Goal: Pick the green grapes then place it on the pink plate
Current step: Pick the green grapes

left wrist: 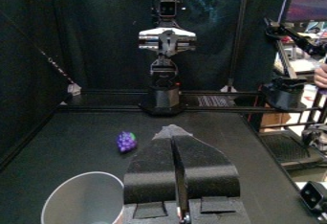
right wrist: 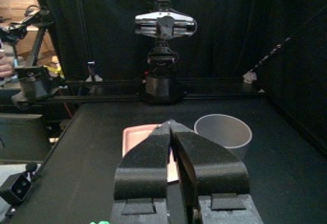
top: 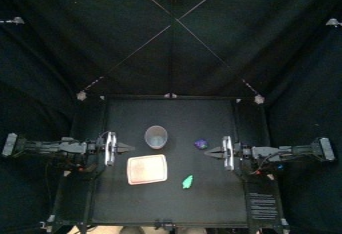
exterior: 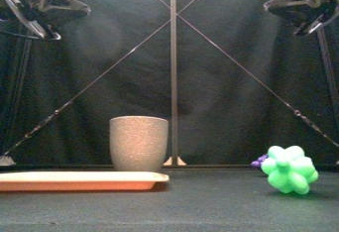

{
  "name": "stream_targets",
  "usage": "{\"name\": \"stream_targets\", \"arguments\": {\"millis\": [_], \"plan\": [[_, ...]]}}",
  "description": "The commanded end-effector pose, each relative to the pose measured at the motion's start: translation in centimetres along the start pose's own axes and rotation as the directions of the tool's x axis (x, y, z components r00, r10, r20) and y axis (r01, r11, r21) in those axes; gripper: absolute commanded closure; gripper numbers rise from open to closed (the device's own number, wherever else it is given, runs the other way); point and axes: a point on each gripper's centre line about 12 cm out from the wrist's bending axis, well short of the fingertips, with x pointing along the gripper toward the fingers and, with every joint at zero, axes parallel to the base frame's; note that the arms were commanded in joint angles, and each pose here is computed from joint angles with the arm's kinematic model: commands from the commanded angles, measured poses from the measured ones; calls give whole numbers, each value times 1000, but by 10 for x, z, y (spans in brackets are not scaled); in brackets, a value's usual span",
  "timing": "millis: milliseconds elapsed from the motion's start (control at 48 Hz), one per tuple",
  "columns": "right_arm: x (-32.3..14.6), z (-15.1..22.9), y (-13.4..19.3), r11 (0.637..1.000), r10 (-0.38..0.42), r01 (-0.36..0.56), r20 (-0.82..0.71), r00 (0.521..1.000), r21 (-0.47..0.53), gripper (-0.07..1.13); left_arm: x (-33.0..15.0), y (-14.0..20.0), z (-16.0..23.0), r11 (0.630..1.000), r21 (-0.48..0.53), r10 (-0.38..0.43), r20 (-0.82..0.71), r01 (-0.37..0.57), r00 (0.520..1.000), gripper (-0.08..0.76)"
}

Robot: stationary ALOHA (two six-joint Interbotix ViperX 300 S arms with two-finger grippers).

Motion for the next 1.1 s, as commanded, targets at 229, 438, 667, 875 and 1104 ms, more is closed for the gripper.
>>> {"name": "stream_targets", "arguments": {"millis": [229, 438, 667, 875, 1104], "plan": [[28, -26, 20, 996, 87, -92, -241, 967, -8, 1012, 7, 0, 7, 1000, -13, 2, -95, -3, 995, 588], [67, -49, 43, 984, 141, -177, -493, 858, -28, 1001, 8, 1, 11, 1000, -10, 4, -112, -5, 994, 588], [96, -60, 75, 974, 208, -222, -587, 782, 48, 802, 8, 3, 8, 1000, -11, 15, -118, -17, 993, 588], [102, -74, 78, 977, 213, -149, -671, 710, 152, 225, 8, 3, 10, 1000, -11, 17, -115, -18, 993, 586], [103, -99, 81, 979, 186, -179, -791, 583, 99, 90, 8, 4, 9, 1000, -18, 22, -116, -24, 993, 586]]}}
